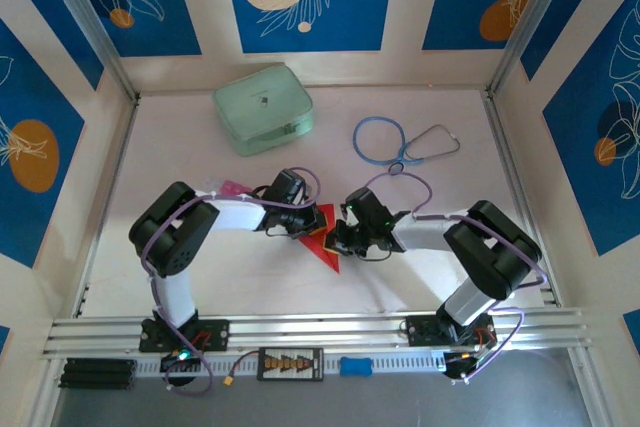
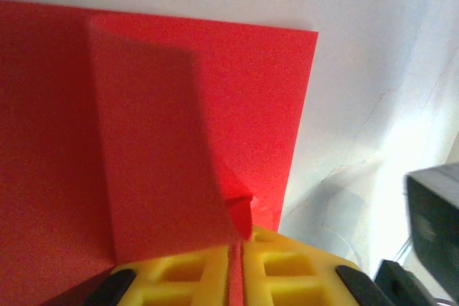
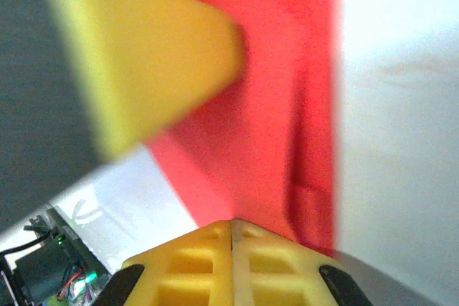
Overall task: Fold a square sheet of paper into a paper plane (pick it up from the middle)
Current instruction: Fourth fold the wing at the center of the table.
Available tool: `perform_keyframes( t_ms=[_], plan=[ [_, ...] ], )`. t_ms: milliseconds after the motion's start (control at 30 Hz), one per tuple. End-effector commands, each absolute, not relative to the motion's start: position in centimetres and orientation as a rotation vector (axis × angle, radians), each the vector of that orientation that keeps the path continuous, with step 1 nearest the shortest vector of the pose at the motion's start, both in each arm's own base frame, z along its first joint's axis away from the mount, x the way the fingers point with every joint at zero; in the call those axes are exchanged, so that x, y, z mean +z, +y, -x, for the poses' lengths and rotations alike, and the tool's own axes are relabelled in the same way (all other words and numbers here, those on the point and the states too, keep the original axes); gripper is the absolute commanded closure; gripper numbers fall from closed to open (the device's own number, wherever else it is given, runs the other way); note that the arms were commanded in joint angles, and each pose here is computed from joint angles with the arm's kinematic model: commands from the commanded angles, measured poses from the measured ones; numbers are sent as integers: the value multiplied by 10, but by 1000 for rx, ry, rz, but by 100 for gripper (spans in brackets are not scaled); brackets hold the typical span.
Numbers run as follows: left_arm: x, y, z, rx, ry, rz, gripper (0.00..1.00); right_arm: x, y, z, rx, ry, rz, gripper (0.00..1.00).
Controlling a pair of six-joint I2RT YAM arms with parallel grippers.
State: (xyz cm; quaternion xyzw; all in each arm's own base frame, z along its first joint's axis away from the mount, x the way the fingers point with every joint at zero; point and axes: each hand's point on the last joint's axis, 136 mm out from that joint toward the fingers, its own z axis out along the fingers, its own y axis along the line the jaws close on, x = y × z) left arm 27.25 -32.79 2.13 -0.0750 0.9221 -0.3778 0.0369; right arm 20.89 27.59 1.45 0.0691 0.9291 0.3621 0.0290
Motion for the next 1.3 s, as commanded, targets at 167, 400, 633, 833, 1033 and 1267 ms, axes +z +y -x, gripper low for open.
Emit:
perform_keyframes(
  t_ms=[167,400,633,833,1033,1267],
  plan=[
    [46,-321,-277,-1121,2763,97,78,-22,252,-184,1100,2954,-387,94],
    [54,-320,-266,-1160,2754,16,85,-26,246,-181,1115,2965,-412,94],
    [35,-332,-260,-1244,2813,-19,95,-27,244,-180,1106,2978,-415,94],
    [10,-317,-267,-1109,2880,49,94,-35,238,-174,1038,3029,-418,96],
    [7,-304,-286,-1112,2848,100,91,-42,230,-168,956,3081,-410,99],
    [6,-290,-313,-1112,2813,160,90,-43,228,-165,952,3090,-402,99]
  ],
)
